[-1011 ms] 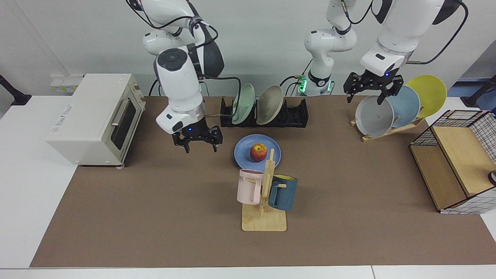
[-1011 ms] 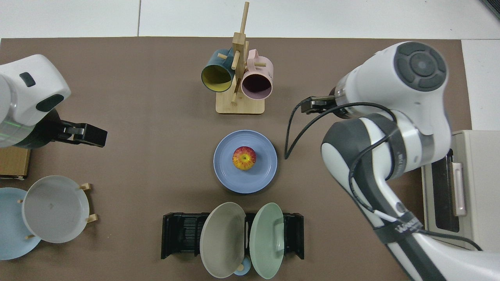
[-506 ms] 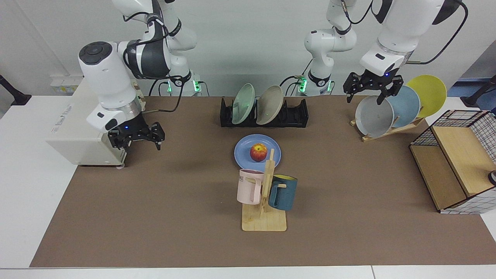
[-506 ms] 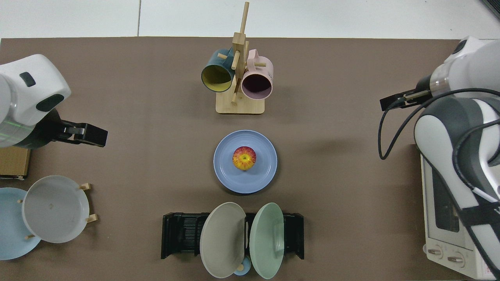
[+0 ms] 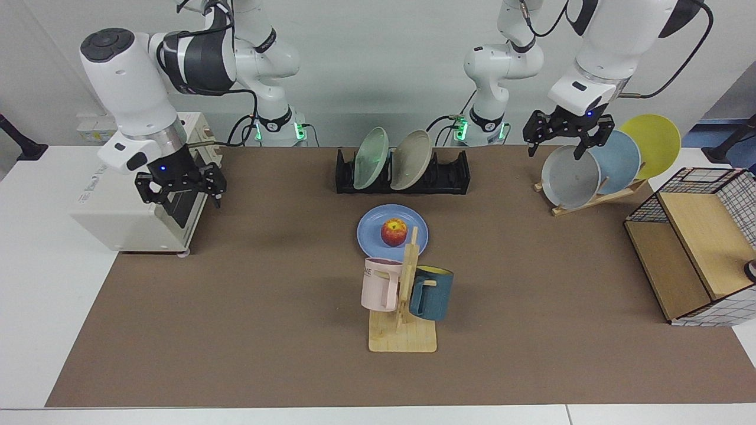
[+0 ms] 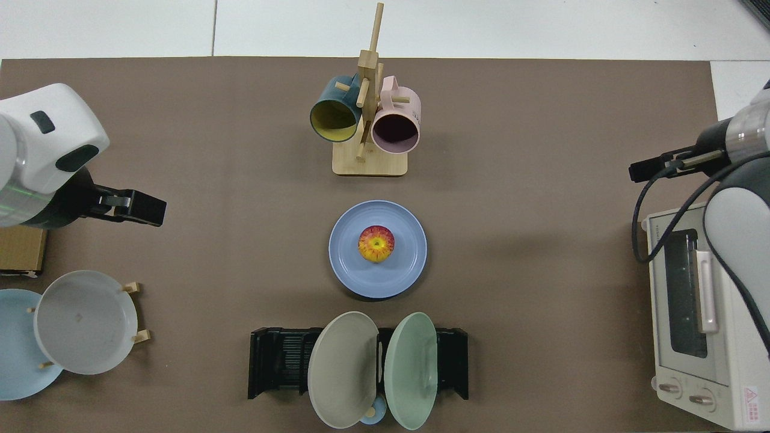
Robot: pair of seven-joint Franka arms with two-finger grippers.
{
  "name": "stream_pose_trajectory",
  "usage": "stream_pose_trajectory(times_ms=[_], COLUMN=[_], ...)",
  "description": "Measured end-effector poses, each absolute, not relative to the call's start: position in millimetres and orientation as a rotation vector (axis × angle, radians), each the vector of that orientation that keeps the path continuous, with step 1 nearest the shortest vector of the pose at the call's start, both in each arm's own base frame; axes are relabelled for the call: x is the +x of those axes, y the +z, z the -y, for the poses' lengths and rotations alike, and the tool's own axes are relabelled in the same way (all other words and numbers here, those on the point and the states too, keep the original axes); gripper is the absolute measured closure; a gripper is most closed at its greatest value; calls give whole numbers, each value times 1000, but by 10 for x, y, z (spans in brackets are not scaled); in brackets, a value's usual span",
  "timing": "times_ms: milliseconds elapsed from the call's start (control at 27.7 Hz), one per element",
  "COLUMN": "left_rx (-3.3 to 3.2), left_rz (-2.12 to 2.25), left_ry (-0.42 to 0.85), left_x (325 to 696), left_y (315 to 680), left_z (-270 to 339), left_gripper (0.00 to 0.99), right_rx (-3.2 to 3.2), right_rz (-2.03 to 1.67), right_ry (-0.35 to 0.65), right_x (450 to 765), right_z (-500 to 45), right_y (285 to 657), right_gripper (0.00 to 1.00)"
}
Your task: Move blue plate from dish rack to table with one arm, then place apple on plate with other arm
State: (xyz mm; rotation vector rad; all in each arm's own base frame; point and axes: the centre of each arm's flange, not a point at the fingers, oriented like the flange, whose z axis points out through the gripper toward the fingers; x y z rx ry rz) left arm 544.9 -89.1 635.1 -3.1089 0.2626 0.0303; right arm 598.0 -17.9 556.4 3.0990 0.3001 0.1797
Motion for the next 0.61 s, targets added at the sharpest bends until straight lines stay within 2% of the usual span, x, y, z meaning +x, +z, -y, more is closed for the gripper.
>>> stream_pose_trajectory(times_ms=[289, 614], left_rx=[-3109, -3109], left_rz=[-261, -261], left_ry=[30, 30], left_x=[5450, 5450], left_y=[6351, 6351], left_z=[886, 885], left_gripper=[0, 0], right_rx=[3113, 3143], right_rz=[-216, 23], right_ry=[194, 107], right_x=[5786, 5715], right_z=[167, 62], right_y=[5747, 5679], right_gripper=[0, 0])
